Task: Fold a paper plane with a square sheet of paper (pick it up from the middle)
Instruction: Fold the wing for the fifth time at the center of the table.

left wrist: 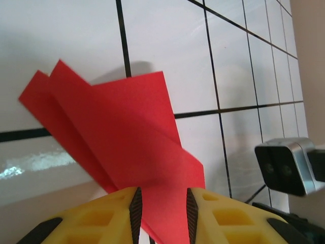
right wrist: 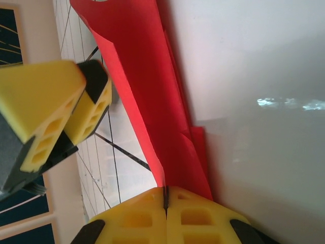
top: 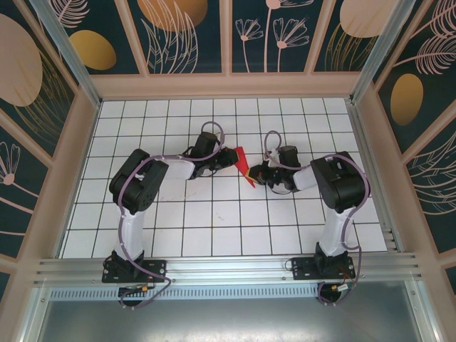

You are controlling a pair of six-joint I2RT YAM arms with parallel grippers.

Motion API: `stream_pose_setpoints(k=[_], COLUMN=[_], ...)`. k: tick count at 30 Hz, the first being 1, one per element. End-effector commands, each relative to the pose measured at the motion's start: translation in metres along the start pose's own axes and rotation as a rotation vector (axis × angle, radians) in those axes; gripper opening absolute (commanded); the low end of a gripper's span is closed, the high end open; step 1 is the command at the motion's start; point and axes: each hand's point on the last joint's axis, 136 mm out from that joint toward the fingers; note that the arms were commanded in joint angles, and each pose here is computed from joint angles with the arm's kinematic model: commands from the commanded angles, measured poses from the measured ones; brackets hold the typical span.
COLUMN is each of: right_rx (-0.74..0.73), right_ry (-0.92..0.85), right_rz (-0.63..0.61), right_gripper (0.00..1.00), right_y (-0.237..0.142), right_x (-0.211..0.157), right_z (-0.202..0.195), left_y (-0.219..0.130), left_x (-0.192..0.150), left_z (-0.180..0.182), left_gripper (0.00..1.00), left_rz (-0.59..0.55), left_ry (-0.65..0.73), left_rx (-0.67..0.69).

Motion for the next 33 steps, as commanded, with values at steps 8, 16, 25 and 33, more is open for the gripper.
stream_pose_setpoints(k=[8,16,25,33], right_rx=[-0.077,-0.089,-0.088,-0.091], right_ry=[0.127,0.137,0.138,0.141], right_rz=[0.035,0.042,0.05,0.056], right_gripper=[0.0,0.0,0.0,0.0], right_y=[0.005,0.006,0.007,0.008], right_x=[-0.006,-0.006,-0.007,-0.008], right_z=[-0.03,-0.033,-0.034,-0.036], left_y=[-0.016,-0.002,0.013,0.021], left_x=[0.007,-0.01,-0.021,-0.025], left_z=[-0.037,-0.031,-0.012,-0.001], left_gripper=[0.32,0.25,0.2,0.17], left_rz=[-0.063,-0.015,0.034,0.053], left_ry=[0.056,0.062,0.054,0.048], left_rx=[-0.097,-0.052,0.027,0.066])
Point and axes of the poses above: each hand's point on the last joint's axis, 136 mm out from that joint toward the fingers, its own y axis out along the fingers, its own z axis along the line the jaws close on, x = y × z, and after that the axes turned 6 degrees about y, right-handed
